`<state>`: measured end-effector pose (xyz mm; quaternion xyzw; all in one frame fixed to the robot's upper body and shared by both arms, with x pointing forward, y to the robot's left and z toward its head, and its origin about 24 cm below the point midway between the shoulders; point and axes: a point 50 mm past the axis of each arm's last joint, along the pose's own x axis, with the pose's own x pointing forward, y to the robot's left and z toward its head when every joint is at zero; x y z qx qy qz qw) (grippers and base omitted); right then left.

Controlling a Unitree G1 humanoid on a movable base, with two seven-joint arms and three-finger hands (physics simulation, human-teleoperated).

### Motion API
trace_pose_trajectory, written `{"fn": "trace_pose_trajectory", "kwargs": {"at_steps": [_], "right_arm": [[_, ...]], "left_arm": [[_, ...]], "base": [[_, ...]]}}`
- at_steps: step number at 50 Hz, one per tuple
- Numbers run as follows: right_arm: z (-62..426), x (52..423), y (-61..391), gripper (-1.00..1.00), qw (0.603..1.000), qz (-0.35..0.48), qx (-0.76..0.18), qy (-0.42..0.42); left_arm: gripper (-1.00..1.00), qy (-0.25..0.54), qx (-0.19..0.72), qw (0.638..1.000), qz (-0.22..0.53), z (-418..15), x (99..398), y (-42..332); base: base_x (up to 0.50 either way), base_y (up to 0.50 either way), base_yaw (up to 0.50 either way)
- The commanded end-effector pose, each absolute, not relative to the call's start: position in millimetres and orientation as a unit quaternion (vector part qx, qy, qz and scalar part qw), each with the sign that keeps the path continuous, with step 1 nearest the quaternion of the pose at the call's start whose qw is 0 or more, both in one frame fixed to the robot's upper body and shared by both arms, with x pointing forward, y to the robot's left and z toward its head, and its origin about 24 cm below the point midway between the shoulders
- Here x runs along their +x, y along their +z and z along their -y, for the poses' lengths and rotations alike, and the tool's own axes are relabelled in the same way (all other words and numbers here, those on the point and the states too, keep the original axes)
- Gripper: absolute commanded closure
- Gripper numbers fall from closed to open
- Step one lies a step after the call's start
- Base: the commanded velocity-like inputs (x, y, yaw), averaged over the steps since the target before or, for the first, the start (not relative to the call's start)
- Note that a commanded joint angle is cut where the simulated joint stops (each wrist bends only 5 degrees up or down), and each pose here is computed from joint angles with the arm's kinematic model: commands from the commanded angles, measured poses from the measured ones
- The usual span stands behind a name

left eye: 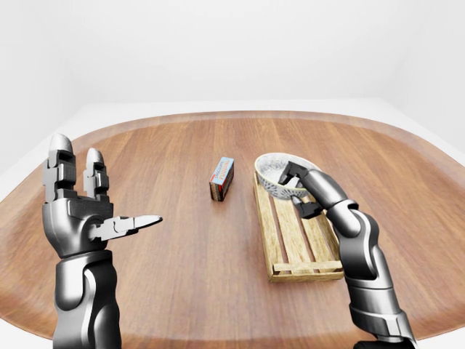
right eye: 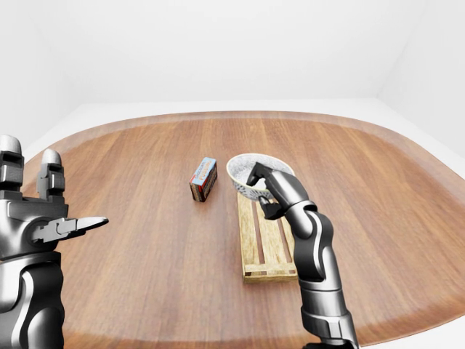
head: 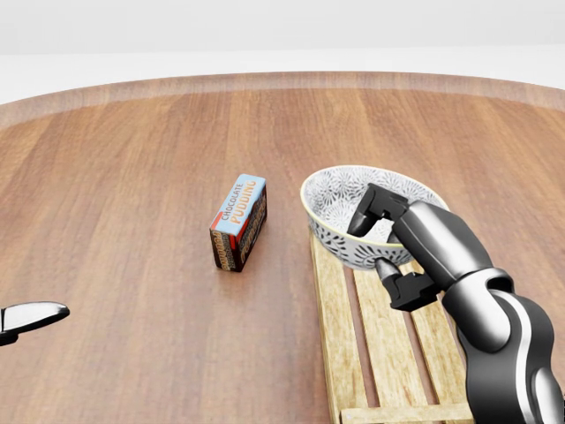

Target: Pick up the bowl on the left and put it in the tray.

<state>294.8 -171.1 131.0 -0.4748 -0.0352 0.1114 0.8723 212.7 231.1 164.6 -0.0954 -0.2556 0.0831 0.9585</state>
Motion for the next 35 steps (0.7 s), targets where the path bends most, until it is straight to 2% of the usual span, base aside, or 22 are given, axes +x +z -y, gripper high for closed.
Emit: {"fn": "trace_pose_trajectory", "kwargs": {"at_steps": [1, 35], "right_arm": [[178.7, 302.3, 123.1, 1.0, 0.884, 0.033, -0.461, 0.071], [172.8, 313.7, 92.1, 1.0, 0.878, -0.002, -0.476, 0.048]], "left_arm": [[-1.0, 0.083, -0.095, 0.959, 0.253, -231.2, 213.2, 163.3], [-1.0, 0.084, -0.097, 0.958, 0.257, -231.8, 212.7, 165.3]], "base": [[0.0, 0.0, 0.0], [0.0, 0.0, 0.0]]}}
